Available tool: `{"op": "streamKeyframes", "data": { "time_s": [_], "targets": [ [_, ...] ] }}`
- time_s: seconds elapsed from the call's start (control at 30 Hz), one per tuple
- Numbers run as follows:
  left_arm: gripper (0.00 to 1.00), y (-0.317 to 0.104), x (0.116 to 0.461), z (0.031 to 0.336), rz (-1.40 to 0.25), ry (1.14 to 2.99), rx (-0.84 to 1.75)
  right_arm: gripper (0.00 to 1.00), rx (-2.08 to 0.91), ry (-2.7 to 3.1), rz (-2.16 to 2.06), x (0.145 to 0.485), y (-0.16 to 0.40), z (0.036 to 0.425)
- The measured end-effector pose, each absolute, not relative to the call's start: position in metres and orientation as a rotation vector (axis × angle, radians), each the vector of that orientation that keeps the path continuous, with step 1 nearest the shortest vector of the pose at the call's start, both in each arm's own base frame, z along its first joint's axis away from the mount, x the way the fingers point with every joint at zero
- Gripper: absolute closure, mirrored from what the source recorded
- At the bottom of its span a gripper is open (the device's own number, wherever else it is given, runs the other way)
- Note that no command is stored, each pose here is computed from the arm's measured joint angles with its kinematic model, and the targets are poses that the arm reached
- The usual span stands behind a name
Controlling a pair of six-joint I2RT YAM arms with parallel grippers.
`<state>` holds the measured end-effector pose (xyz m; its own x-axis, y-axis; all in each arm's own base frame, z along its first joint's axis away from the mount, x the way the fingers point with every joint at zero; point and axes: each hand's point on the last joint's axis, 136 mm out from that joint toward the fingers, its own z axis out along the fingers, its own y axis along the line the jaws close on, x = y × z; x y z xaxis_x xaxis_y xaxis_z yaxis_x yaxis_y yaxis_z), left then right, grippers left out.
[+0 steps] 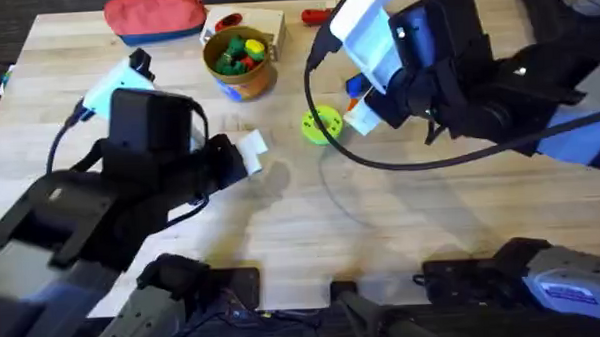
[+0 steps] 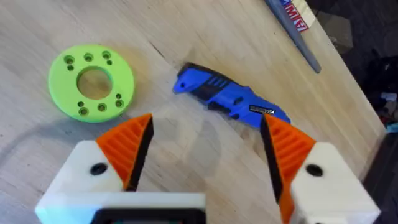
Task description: Pick up the gripper from the table and insert it into the empty holder that is missing its gripper. Then pick up a screw, insert it into the mounting hole, and use the screwdriver to tighten it. Finally, clean up the table by picking up the vegetable and placing it into the bucket.
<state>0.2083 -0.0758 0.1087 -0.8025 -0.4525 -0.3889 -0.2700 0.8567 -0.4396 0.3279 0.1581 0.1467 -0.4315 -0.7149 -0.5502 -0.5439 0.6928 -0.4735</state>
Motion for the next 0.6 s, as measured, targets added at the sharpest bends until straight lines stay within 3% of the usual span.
{"op": "streamKeyframes", "data": {
  "time_s": [0.27, 0.43, 0.6],
  "targets": [
    [0.013, -0.064, 0.208, 0.06, -0.346, 2.657, -1.008, 0.01, -0.958, 2.143, -0.288, 0.328, 0.158, 0.147],
    [0.013, -0.061, 0.209, 0.04, -0.241, 2.708, -1.137, 0.01, -0.966, 2.152, -0.292, 0.328, 0.158, 0.143],
    [0.013, -0.059, 0.22, 0.039, -0.214, 2.673, -1.196, 0.009, -0.979, 2.167, -0.297, 0.329, 0.159, 0.136]
  ]
}}
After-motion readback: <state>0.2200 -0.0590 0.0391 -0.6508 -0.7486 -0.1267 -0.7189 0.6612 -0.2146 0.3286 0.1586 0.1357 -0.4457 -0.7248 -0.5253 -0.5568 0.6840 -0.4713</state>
